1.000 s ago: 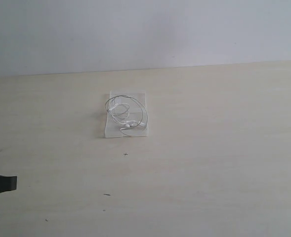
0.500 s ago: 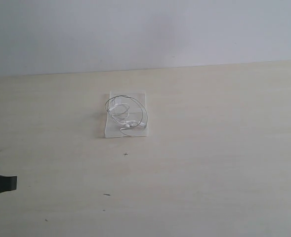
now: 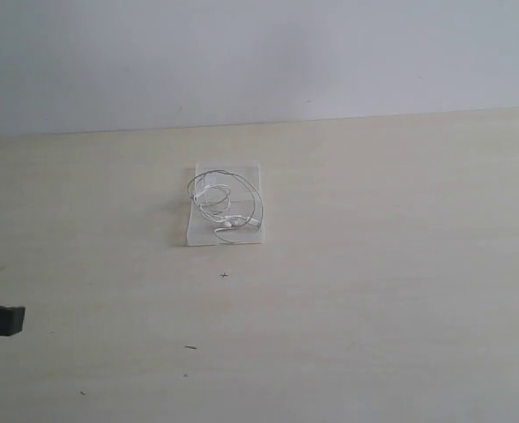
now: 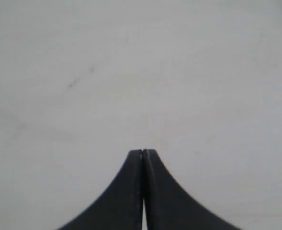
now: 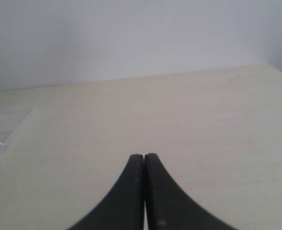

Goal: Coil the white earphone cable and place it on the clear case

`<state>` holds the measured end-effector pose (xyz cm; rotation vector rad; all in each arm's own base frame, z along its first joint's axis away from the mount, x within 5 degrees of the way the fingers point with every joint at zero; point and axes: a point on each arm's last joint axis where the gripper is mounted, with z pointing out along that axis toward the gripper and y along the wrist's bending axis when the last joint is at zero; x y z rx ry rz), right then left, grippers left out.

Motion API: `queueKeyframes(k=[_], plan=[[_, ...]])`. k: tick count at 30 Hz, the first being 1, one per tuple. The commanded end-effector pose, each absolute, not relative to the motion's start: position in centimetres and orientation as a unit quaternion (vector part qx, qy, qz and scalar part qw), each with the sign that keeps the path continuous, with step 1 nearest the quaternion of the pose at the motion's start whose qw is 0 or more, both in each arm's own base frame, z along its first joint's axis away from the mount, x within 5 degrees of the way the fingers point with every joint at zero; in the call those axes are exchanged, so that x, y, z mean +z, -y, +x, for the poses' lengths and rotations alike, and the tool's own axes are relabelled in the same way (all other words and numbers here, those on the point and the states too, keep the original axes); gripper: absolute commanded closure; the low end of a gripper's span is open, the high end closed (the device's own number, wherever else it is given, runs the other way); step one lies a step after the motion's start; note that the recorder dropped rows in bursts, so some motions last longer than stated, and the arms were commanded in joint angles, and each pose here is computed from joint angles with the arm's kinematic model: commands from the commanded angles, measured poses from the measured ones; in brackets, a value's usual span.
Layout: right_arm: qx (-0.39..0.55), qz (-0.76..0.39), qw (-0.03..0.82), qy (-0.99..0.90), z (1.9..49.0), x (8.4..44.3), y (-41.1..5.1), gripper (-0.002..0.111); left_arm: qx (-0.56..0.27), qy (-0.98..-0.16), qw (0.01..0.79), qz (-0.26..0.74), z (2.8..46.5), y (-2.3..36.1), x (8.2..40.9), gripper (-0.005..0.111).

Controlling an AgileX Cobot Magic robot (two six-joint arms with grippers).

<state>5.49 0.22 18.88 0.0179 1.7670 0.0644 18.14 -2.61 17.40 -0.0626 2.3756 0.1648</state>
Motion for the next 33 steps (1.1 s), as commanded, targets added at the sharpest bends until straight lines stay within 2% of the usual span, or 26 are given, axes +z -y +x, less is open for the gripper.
queueKeyframes(k=[1,6,9,11,14,17,21,23,25,27,28,30,32,33], plan=[[0.028,0.010,0.635,-0.772,5.5,18.8,-0.2,0.108,0.084,-0.860,0.498,0.068,17.5,2.4,22.0,0.107],[0.028,0.009,0.635,-0.772,5.5,18.8,-0.2,0.108,0.079,-0.769,0.634,-0.006,13.9,0.0,27.7,0.107],[0.028,0.009,0.635,-0.772,5.5,18.8,-0.2,0.108,0.065,-0.717,0.690,-0.067,10.9,-1.4,29.5,0.107],[0.028,0.009,0.635,-0.772,5.5,18.8,-0.2,0.108,0.036,-0.685,0.718,-0.114,9.0,-1.9,30.2,0.107],[0.028,0.009,0.635,-0.772,5.5,18.8,-0.2,0.108,-0.053,-0.638,0.744,-0.190,6.6,-2.1,30.7,0.107],[0.028,0.009,0.635,-0.772,5.5,18.8,-0.2,0.108,-0.110,-0.606,0.763,-0.197,5.2,-1.7,31.2,0.107],[0.028,0.009,0.635,-0.772,5.5,18.8,-0.2,0.108,-0.179,-0.571,0.786,-0.155,3.9,-0.6,31.9,0.107],[0.028,0.009,0.635,-0.772,5.5,18.8,-0.2,0.108,-0.180,-0.564,0.793,-0.146,3.6,-0.5,32.2,0.107],[0.028,0.010,0.635,-0.772,5.5,18.8,-0.2,0.108,-0.108,-0.573,0.804,-0.119,3.4,-0.9,32.3,0.107],[0.028,0.010,0.635,-0.772,5.5,18.8,-0.2,0.108,0.050,-0.595,0.800,-0.052,3.4,-1.6,32.1,0.107],[0.028,0.010,0.635,-0.772,5.5,18.8,-0.2,0.108,0.122,-0.608,0.784,-0.019,3.5,-1.9,31.8,0.107],[0.028,0.010,0.635,-0.772,5.5,18.8,-0.2,0.108,0.204,-0.642,0.739,0.027,3.5,-2.3,31.1,0.107],[0.028,0.010,0.635,-0.772,5.5,18.8,-0.2,0.108,0.241,-0.677,0.691,0.075,3.7,-2.3,30.1,0.107],[0.028,0.010,0.635,-0.772,5.5,18.8,-0.2,0.108,0.227,-0.699,0.674,0.080,3.7,-2.2,29.6,0.107]])
